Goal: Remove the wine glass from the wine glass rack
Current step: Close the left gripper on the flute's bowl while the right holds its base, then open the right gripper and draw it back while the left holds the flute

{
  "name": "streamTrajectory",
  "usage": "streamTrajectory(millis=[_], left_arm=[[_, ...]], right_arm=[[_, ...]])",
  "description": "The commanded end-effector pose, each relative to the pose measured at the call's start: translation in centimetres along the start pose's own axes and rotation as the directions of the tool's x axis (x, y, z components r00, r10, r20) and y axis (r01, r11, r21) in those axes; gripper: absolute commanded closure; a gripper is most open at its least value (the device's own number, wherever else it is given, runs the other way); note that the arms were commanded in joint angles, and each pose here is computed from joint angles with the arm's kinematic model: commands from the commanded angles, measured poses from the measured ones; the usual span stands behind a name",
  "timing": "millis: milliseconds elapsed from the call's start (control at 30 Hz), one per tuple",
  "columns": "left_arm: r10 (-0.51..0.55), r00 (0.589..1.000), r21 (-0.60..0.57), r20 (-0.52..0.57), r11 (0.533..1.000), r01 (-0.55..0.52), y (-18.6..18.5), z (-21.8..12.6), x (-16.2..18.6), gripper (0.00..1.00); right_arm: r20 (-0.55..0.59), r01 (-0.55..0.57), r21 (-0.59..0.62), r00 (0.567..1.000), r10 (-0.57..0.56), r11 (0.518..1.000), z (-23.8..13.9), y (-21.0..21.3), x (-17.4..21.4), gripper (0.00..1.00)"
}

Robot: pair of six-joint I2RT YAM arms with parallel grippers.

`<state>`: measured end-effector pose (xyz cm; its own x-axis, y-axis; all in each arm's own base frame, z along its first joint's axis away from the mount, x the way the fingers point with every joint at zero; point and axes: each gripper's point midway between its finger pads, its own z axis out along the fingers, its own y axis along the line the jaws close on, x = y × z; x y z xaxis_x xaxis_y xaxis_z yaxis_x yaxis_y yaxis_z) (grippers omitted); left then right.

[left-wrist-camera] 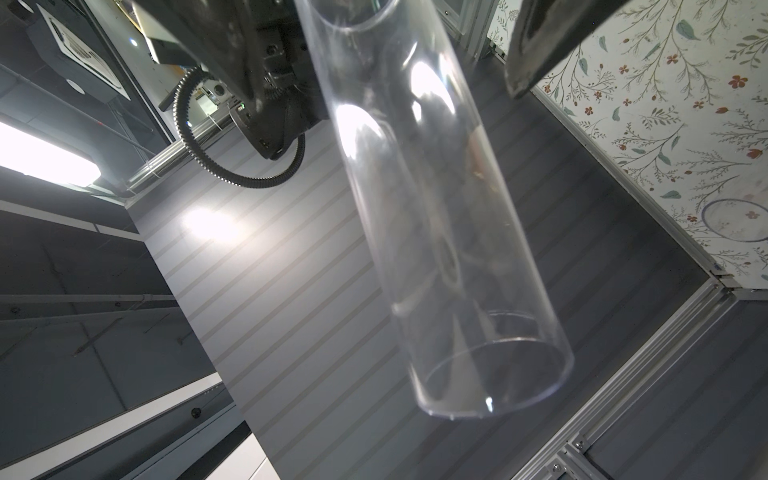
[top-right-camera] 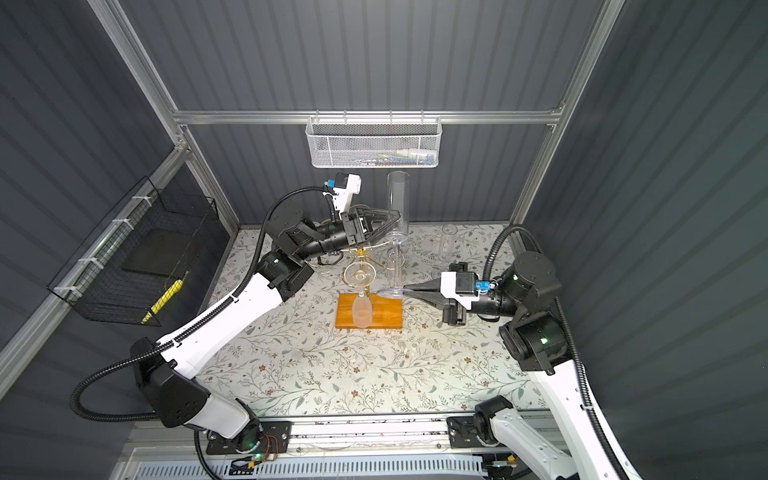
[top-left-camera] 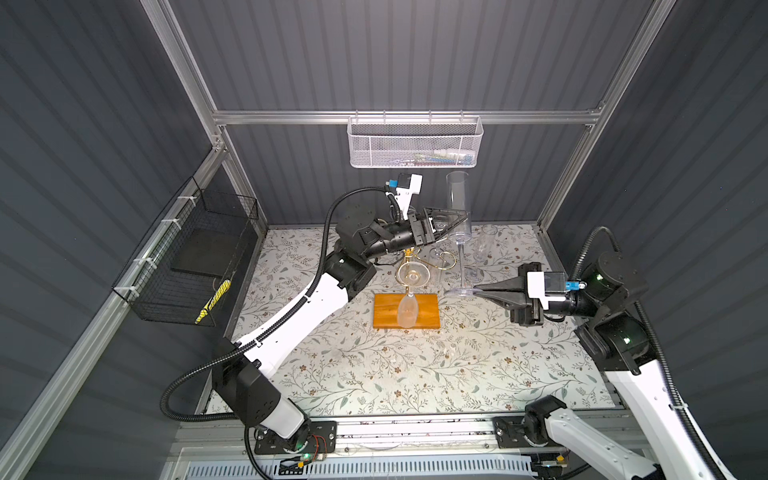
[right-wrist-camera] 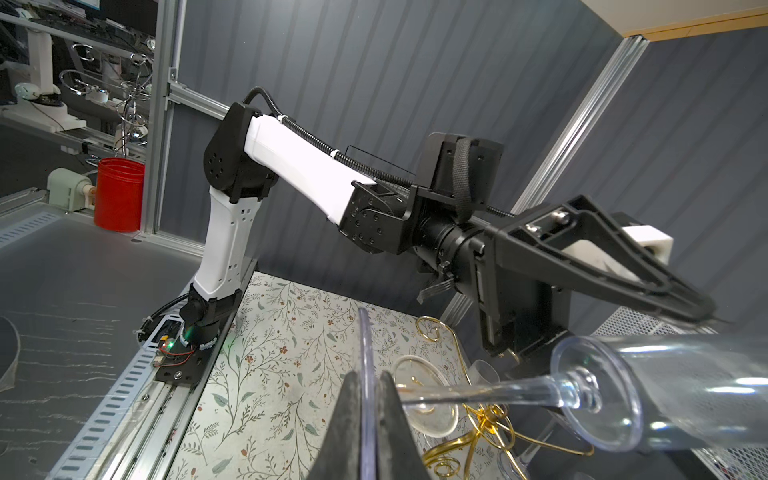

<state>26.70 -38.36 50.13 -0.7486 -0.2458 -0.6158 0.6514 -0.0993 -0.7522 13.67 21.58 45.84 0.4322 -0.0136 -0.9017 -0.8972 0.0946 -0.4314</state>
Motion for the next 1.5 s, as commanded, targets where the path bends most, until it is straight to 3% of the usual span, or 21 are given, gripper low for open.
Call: streamTrajectory(millis=[0,433,867,1267,1300,1333,1400,1433,1467], left_arm=[[0.019,0.999,0.044,0.026,0.999,-0.020,-1.6,0.1,-1.0,0.07],[-0.012,1.000,0.056,0.019,0.998,0.011,-1.1,0.2,-0.7,0.15],[-0.028,1.000,0.055,0.012,0.998,0.027,-0.7,0.2,-0.4,0.41],[-0.070,0.997,0.074,0.028,0.995,0.068,-0.8,0.2,-0.6,0.51],[-0.073,0.997,0.075,0.029,0.995,0.071,-0.7,0.2,-0.6,0.52],[-0.076,0.997,0.076,0.029,0.994,0.074,-0.7,0.3,-0.6,0.53],[-0.077,0.997,0.077,0.031,0.994,0.074,-0.7,0.2,-0.6,0.53],[-0.076,0.997,0.076,0.032,0.994,0.074,-0.7,0.2,-0.6,0.53],[-0.075,0.997,0.076,0.034,0.994,0.072,-0.7,0.2,-0.7,0.53]], right_arm=[[0.023,0.074,-0.032,0.997,-0.073,0.997,-0.4,1.1,-1.7,1.00],[-0.005,0.085,-0.076,0.996,-0.085,0.994,-0.2,2.1,-1.2,1.00],[-0.020,0.073,-0.098,0.997,-0.076,0.993,0.0,2.5,-0.9,1.00],[-0.055,0.081,-0.085,0.995,-0.086,0.993,0.1,2.4,-0.2,1.00],[-0.060,0.084,-0.078,0.994,-0.089,0.993,0.0,2.4,-0.1,0.96],[-0.064,0.087,-0.073,0.994,-0.091,0.994,0.0,2.3,-0.1,0.84],[-0.076,0.095,-0.054,0.992,-0.099,0.994,-0.1,2.2,0.1,0.52],[-0.080,0.099,-0.044,0.992,-0.103,0.994,-0.1,2.1,0.2,0.35],[-0.083,0.106,-0.034,0.991,-0.108,0.994,-0.2,2.0,0.2,0.02]])
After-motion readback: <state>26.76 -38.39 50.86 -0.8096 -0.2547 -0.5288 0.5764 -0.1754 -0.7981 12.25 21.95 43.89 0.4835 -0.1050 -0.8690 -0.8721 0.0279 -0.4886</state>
